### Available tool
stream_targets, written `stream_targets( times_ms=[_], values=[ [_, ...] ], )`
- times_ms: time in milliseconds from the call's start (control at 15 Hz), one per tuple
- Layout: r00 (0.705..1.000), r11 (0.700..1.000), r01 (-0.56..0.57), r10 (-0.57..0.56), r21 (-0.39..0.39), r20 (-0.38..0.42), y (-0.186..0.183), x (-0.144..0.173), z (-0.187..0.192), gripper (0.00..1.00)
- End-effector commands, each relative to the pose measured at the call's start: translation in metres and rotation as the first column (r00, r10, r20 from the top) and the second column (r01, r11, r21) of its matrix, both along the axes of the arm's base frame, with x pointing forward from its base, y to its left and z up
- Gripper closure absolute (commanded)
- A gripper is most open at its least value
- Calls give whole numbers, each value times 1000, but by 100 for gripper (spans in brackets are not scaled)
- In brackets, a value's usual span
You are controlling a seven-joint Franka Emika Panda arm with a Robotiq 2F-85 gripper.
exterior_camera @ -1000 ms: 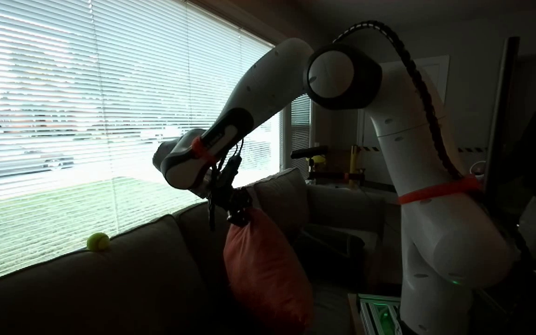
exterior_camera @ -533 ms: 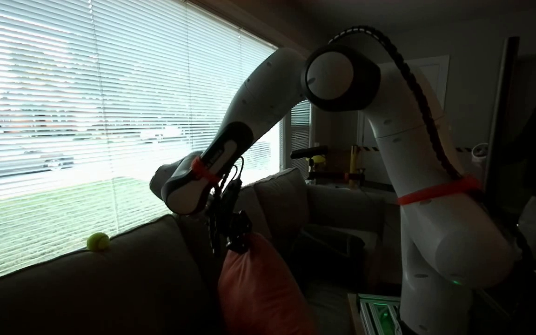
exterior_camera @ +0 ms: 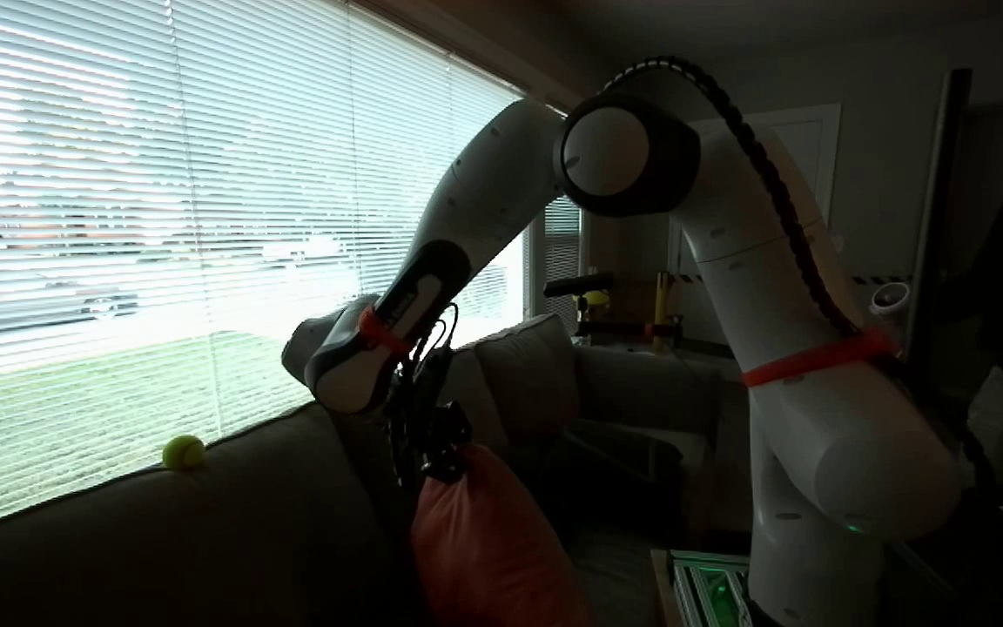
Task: Move the orange pillow to the left then place the tennis ball on top of the orange pillow.
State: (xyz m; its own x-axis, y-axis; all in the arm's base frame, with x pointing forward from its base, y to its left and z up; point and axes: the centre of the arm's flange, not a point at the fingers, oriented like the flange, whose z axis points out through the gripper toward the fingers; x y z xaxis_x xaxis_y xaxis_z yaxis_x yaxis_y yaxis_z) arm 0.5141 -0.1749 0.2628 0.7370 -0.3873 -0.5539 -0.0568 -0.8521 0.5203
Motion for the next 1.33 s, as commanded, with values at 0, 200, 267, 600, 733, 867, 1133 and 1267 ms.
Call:
stream_targets(
  times_ms=[0, 200, 267, 600, 733, 867, 1133, 1267],
  values=[
    [997, 989, 57, -50, -134, 56, -6, 13, -28, 97],
    [988, 979, 98, -74, -179, 137, 4, 38, -56, 97],
    [984, 977, 102, -72, -188, 164, 8, 47, -64, 97],
    [945, 975, 106, -37, -197, 326, 48, 114, -96, 97],
    [921, 975, 105, -21, -197, 390, 67, 137, -105, 97],
    [902, 978, 90, 1, -189, 433, 88, 152, -117, 97],
    [864, 989, 57, 19, -135, 504, 146, 178, -144, 97],
    [841, 994, 29, 34, -108, 540, 178, 191, -155, 97]
  ],
)
